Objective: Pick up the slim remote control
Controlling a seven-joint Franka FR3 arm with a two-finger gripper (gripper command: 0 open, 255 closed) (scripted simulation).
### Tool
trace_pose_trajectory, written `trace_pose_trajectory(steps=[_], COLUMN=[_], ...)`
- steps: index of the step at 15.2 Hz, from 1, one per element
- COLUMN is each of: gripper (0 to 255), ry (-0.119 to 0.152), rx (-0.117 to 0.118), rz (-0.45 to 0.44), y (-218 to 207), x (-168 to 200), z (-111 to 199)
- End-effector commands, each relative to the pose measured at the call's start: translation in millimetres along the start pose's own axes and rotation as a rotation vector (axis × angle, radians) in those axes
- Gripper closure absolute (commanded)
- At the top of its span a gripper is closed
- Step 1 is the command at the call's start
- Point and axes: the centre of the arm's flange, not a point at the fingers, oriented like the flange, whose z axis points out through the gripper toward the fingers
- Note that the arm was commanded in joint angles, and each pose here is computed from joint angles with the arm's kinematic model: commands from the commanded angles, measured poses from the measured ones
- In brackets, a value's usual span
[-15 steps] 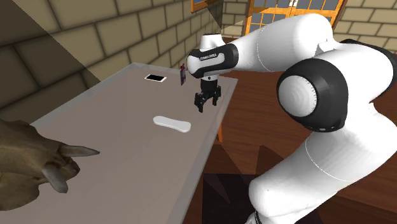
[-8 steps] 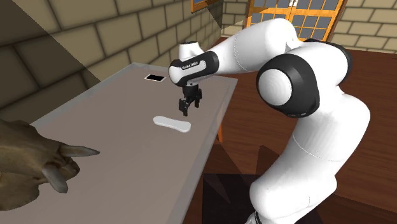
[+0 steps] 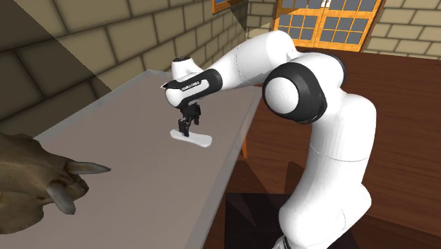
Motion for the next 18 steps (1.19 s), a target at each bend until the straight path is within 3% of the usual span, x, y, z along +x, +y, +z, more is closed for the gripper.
trace_pose_trajectory(steps=[1,9,10,18], gripper=[0,0,255,255], ry=[0.002,0.002,0.002,0.002], rx=[-0.004,-0.004,-0.004,-0.004], rz=[-0.022,-0.022,-0.022,-0.022], y=[-4.7,-5.2,-4.7,-4.9], x=[7.2,7.6,8.2,7.8], z=[8.2,42.9,41.7,41.7])
